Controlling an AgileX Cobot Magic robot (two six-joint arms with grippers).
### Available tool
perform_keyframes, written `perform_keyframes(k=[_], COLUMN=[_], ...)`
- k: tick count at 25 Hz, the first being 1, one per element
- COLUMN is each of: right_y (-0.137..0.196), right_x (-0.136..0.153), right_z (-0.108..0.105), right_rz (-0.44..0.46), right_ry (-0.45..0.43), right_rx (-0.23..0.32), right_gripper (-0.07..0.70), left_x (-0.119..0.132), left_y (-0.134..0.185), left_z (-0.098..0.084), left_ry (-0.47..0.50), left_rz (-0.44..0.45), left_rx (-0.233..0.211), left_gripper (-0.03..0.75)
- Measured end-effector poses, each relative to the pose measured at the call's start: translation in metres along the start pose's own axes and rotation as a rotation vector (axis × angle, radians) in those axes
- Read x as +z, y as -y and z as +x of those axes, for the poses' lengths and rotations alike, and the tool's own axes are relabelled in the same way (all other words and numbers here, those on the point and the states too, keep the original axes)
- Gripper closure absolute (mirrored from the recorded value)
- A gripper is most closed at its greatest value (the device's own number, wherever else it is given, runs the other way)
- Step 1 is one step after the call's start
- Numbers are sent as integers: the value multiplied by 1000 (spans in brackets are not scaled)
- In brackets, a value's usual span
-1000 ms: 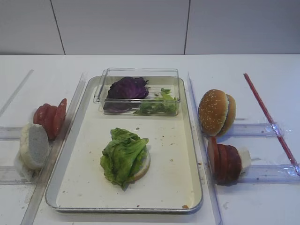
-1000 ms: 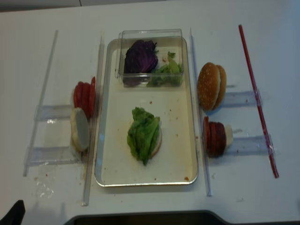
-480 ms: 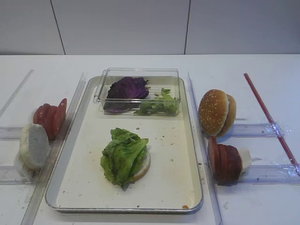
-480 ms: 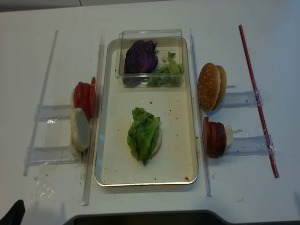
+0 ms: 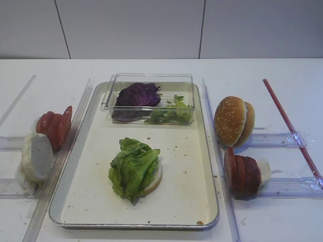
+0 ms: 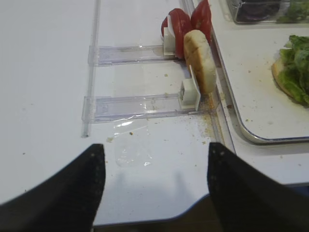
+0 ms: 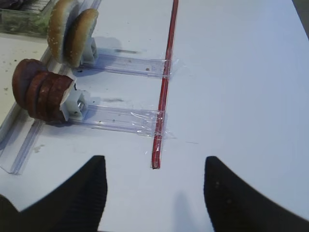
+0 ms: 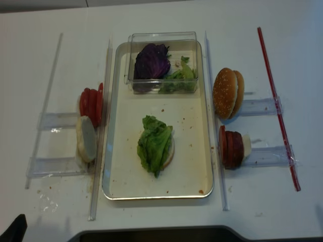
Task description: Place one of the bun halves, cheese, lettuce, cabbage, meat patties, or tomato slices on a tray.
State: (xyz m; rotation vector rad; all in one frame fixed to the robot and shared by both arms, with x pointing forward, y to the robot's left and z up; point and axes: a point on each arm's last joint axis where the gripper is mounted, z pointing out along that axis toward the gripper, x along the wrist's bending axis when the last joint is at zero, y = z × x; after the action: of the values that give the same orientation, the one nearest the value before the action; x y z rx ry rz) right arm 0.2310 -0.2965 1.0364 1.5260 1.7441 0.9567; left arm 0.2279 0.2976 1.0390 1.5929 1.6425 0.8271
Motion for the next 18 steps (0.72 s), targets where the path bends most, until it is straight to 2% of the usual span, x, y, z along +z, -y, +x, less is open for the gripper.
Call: perform_keyframes(k=[18], right_y=[0], right_x=[0], right_z=[0], right_rz=[0], right_ry=[0], right_rx=[0], right_gripper=[174], left_x=[0], left_y=[0], left_z=[0], left_ry=[0], left_rz=[0], left_rx=[0], left_gripper=[295])
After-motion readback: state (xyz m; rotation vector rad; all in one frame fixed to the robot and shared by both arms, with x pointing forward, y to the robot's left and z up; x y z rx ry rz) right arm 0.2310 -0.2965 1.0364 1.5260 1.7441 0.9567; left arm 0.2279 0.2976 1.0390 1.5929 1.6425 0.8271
